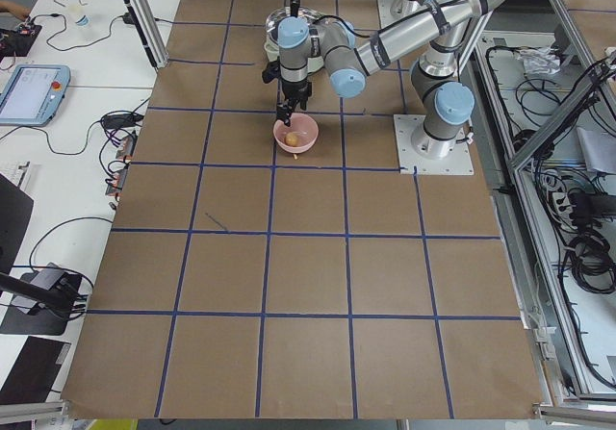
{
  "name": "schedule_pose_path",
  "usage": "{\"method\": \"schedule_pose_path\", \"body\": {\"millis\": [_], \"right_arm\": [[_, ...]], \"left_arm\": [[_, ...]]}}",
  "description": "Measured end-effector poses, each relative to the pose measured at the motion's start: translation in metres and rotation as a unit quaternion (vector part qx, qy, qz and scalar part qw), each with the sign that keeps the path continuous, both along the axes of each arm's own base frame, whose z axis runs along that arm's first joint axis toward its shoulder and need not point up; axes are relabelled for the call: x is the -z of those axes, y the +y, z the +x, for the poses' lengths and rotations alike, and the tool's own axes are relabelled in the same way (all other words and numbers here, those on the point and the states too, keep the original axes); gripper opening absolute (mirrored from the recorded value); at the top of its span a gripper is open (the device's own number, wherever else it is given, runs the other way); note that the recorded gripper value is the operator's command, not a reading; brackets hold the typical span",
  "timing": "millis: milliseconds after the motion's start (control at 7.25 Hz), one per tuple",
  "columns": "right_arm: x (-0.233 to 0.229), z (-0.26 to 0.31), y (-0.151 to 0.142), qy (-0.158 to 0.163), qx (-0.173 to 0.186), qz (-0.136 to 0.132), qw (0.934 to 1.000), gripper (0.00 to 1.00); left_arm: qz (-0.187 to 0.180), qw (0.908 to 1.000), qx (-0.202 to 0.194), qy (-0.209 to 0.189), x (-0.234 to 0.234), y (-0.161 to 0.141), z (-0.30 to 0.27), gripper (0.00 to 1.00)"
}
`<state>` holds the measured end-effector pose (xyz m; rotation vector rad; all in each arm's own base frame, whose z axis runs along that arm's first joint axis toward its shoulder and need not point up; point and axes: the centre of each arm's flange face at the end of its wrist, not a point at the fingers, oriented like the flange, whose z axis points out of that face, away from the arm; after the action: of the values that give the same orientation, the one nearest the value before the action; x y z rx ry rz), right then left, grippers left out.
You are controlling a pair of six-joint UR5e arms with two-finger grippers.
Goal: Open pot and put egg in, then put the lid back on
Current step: 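Grasp the glass lid knob with the right gripper while the left descends, then lift the glass lid off with the right gripper while the left grasps the egg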
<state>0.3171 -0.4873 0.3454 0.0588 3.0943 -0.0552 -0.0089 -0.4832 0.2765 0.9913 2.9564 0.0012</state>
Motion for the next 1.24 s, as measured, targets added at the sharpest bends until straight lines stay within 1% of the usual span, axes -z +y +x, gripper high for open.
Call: {"method": "schedule_pose_path", "body": {"millis": [138, 276, 552, 828, 1103, 1241], "right_arm": [[0.001, -0.001, 0.001, 0.002, 0.0, 0.004, 1.0, 0.38], [0.001, -0.003, 0.001, 0.005, 0.0, 0.011, 0.9999, 0.33], [0.0, -0.017, -0.004, 0.009, 0.009, 0.025, 0.9996, 0.32], [-0.019, -0.037, -0.016, 0.007, 0.022, 0.024, 0.9994, 0.32], [-0.064, -0.053, -0.022, 0.002, 0.033, 0.014, 0.9994, 0.32], [-0.087, -0.069, -0.027, 0.0, 0.036, 0.01, 0.9993, 0.32]], "left_arm": [[-0.004, 0.9998, 0.018, 0.009, 0.004, 0.001, 0.002, 0.93], [-0.009, 0.9992, 0.036, 0.013, 0.006, 0.0, 0.004, 0.93], [-0.014, 0.9968, 0.076, 0.018, 0.01, -0.002, 0.006, 0.94], [-0.013, 0.9913, 0.127, 0.029, 0.021, -0.006, 0.006, 0.95], [-0.012, 0.986, 0.164, 0.026, 0.032, -0.004, 0.007, 0.96], [-0.005, 0.9848, 0.172, 0.021, 0.038, -0.003, 0.008, 0.97]]}}
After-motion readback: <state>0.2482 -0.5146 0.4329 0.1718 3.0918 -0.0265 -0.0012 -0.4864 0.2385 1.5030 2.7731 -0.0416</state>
